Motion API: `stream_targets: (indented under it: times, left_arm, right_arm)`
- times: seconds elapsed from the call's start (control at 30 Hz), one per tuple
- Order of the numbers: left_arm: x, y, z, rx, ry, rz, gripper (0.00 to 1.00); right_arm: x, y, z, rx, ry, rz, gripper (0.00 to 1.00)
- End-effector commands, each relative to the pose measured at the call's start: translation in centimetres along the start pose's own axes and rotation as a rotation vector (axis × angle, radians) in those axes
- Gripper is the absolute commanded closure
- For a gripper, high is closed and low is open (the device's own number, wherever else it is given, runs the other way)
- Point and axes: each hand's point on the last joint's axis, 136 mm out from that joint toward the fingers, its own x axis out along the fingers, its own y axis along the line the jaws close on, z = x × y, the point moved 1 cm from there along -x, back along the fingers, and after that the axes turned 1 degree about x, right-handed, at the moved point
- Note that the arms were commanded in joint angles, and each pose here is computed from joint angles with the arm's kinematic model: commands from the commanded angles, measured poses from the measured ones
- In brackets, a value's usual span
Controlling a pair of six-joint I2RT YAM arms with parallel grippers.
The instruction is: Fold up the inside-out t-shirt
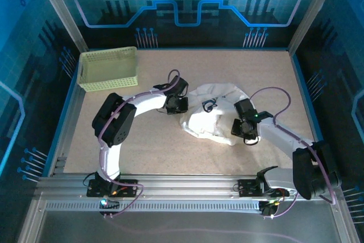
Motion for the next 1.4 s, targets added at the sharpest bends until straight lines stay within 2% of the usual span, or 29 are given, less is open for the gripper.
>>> stream_targets:
  times: [0.0,0.1,0.27,0.37,0.53,0.63,0.7,0.8,0.9,0.93,1.0,1.13,1.23,1.3,1.37]
  left_arm:
    - [-3.4,-0.2,1.0,-0.001,-0.07,-0.05,1.0]
    - [-6.2,1.0,1.6,-0.023,-0.146,-0.062,1.0]
    - [-13.1,3.3,2.4,-0.047,-0.313,-0.038,1.0]
    - [-18.6,4.4,2.8,-0.052,-0.447,-0.043,1.0]
    - [-29.7,5.7,2.4,-0.02,-0.744,-0.06,1.0]
    - [-34.5,5.3,1.8,0.032,-0.857,-0.101,1.0]
    - [-35.8,4.5,1.4,0.074,-0.88,-0.144,1.0]
    - [-34.4,3.3,0.9,0.112,-0.826,-0.219,1.0]
    - [-30.3,0.9,-0.4,0.14,-0.663,-0.352,1.0]
    - [-28.4,-0.1,-1.1,0.151,-0.602,-0.385,1.0]
    - [-24.9,-2.3,-3.3,0.21,-0.503,-0.399,1.0]
    - [-18.4,-6.6,-9.0,0.342,-0.302,-0.412,1.0]
    - [-15.6,-7.6,-12.3,0.375,-0.222,-0.423,0.82]
    - [-14.6,-7.1,-13.4,0.387,-0.197,-0.397,0.77]
    - [-14.5,-6.4,-13.6,0.389,-0.196,-0.37,0.67]
  right_arm:
    - [-1.7,0.0,2.8,-0.002,-0.101,-0.015,0.9]
    - [-4.1,-0.8,4.0,-0.014,-0.158,-0.023,1.0]
    - [-9.5,-0.5,6.2,-0.024,-0.249,0.081,1.0]
    - [-13.4,0.6,7.6,-0.023,-0.303,0.204,1.0]
    - [-19.2,2.5,9.4,-0.015,-0.369,0.377,1.0]
    - [-20.0,0.8,10.5,0.073,-0.394,0.342,1.0]
    - [-18.8,-1.5,11.1,0.167,-0.388,0.289,1.0]
    - [-15.1,-4.8,11.1,0.306,-0.338,0.235,1.0]
    - [-11.2,-5.4,10.1,0.361,-0.239,0.253,1.0]
    - [-9.9,-5.4,9.7,0.362,-0.208,0.251,0.94]
    - [-7.6,-5.6,8.7,0.364,-0.149,0.236,0.66]
    - [-6.4,-6.3,7.9,0.341,-0.113,0.179,0.45]
    - [-8.0,-5.8,8.4,0.266,-0.171,0.146,0.35]
    - [-9.2,-4.1,8.9,0.18,-0.204,0.15,0.33]
    - [-9.6,-2.3,8.9,0.098,-0.204,0.141,0.32]
